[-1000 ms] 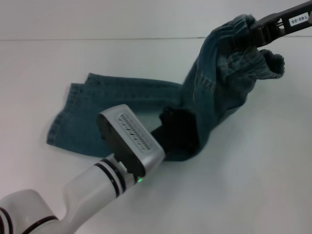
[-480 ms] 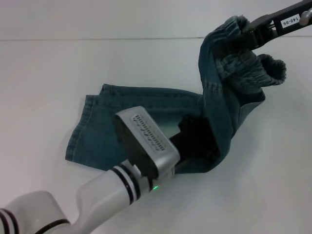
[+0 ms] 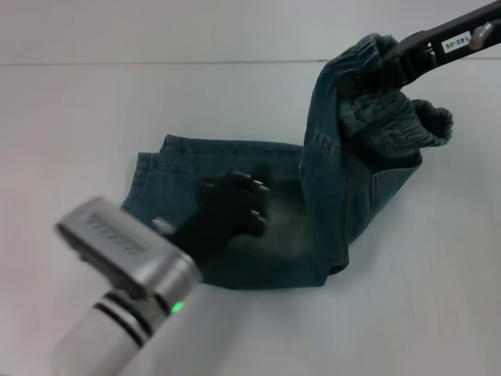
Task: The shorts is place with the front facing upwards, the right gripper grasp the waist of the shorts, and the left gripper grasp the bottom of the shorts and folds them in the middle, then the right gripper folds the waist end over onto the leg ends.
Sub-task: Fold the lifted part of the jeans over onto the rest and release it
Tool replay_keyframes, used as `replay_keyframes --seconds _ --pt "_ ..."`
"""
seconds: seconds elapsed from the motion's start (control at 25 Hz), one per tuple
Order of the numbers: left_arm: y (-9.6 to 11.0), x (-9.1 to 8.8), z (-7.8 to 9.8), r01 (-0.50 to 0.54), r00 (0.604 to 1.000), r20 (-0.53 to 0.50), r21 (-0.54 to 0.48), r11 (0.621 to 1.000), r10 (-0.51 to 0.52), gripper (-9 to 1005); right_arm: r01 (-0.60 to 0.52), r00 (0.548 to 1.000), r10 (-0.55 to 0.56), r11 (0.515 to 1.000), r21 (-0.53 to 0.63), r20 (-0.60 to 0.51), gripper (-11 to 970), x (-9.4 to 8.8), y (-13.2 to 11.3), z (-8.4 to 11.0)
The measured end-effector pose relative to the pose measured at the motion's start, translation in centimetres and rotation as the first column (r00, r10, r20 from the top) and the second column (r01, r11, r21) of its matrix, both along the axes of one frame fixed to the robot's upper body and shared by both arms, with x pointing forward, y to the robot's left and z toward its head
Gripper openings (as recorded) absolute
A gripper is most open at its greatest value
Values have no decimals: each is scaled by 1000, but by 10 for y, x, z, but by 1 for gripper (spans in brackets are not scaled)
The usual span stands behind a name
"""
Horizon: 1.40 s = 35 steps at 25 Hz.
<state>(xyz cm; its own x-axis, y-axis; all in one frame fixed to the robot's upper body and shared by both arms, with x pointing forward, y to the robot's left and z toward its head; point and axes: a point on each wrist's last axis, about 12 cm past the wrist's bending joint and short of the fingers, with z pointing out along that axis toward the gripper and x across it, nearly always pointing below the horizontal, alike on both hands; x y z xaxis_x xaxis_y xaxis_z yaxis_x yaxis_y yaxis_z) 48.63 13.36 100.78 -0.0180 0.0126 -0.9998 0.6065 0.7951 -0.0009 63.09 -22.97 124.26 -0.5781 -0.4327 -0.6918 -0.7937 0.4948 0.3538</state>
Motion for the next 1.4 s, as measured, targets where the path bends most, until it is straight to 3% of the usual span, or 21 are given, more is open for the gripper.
replay_keyframes --seconds 0.32,0.64,0.76,1.04,1.24,1.4 --pt "85 5 -6 -242 968 -125 -236 941 218 8 -64 997 65 997 -36 29 115 14 31 -7" --pt "145 -23 -5 -441 895 -77 -316 840 440 9 -216 973 223 971 -101 67 115 24 97 -24" --pt "156 -31 -7 -492 866 -84 -319 810 493 9 -270 955 283 954 -126 92 114 21 122 -28" --pt "161 -39 -11 -518 852 -100 -304 800 514 10 -413 898 431 895 -168 92 114 4 169 -51" --pt "160 -40 -12 -518 852 -105 -297 802 512 11 -449 883 462 882 -145 77 114 -5 182 -63" --pt "158 -39 -13 -514 856 -110 -294 806 505 12 -431 892 444 892 -139 83 203 -5 182 -69"
